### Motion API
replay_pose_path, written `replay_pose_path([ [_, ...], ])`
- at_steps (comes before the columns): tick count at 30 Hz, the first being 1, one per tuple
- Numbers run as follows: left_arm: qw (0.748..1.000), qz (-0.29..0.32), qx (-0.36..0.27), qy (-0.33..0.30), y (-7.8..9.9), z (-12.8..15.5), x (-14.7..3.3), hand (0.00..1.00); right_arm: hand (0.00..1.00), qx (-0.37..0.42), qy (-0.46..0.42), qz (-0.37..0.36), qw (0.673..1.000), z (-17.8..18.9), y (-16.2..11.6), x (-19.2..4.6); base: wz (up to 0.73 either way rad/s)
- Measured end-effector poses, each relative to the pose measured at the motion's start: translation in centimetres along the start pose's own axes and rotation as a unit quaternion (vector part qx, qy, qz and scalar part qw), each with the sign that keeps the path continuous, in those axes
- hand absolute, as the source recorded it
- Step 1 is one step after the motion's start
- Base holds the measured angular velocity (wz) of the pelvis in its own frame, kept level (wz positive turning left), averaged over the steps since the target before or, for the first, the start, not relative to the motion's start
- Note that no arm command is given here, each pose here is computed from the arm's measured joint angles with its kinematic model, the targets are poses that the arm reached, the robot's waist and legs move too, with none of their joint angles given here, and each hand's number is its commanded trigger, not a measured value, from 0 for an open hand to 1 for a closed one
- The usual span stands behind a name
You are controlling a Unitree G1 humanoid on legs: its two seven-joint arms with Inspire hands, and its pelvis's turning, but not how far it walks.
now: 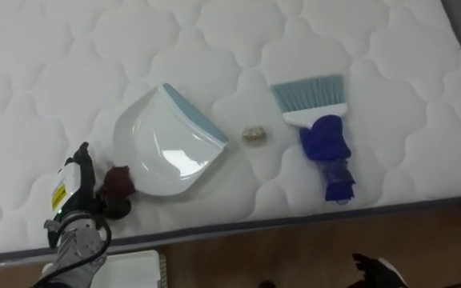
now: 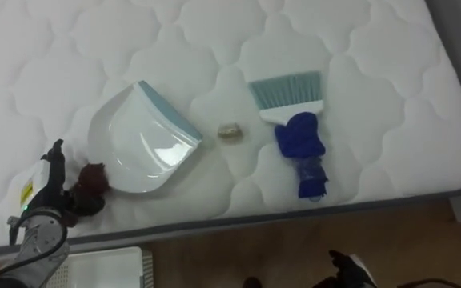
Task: Clean bed
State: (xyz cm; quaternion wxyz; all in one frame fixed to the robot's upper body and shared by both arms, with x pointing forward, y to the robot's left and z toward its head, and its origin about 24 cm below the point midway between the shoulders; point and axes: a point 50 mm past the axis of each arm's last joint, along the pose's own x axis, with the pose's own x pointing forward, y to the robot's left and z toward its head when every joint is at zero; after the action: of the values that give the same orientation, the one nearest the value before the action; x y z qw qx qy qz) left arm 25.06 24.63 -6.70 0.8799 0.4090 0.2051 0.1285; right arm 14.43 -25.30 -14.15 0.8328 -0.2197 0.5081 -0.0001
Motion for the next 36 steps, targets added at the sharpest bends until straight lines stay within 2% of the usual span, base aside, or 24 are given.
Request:
replay_pose_path([
  [14,1.000,0.003,-0.006,0.001,0.2,0.5,0.4,0.00,0.00,0.005,-0.026,-0.004,1.000,1.8,-0.3,0.3,-0.02],
  [20,1.000,0.003,-0.014,0.016,0.2,0.1,0.4,0.00,0.00,0.008,-0.023,-0.003,1.000,1.7,-0.2,0.3,-0.01],
  [32,1.000,0.003,-0.014,0.010,0.5,1.3,1.2,0.00,0.00,0.018,-0.018,-0.005,1.000,1.6,-0.3,0.2,0.01],
  [36,1.000,-0.003,-0.006,0.026,0.3,0.8,1.1,0.00,0.00,0.021,-0.002,-0.002,1.000,0.5,0.0,0.1,-0.01],
])
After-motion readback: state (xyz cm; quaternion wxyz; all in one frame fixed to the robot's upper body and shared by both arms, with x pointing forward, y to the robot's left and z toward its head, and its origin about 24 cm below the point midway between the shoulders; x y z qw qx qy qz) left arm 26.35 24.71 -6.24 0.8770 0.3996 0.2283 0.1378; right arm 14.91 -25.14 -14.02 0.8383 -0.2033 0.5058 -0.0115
